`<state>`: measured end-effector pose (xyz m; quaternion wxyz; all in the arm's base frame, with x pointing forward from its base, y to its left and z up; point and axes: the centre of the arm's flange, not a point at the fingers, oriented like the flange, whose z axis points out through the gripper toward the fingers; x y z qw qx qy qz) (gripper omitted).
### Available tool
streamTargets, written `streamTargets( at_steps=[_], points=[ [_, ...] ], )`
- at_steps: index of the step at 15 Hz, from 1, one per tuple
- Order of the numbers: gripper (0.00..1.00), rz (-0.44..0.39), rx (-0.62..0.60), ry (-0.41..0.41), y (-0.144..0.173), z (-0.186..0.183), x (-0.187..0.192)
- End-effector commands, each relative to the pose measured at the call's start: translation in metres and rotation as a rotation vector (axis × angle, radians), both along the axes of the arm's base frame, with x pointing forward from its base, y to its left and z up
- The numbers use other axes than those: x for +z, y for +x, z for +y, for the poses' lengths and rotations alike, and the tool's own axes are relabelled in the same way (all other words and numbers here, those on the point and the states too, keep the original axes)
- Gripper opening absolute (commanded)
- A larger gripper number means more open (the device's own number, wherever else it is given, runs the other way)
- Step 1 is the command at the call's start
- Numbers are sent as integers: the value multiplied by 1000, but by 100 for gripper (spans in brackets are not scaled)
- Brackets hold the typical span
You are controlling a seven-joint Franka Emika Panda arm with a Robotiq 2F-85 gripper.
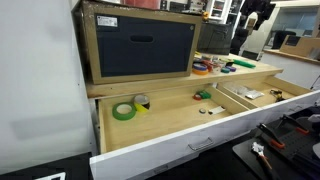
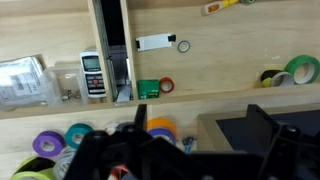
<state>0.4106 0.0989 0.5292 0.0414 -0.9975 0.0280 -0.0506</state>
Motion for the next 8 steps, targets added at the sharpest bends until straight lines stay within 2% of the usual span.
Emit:
streamTargets(
  at_steps=[1,4,8],
  points=[
    [100,47,32,-14,56,44,-8],
    [100,88,106,-53,72,89,-27],
    [100,118,238,-133,76,141,-57]
  ],
)
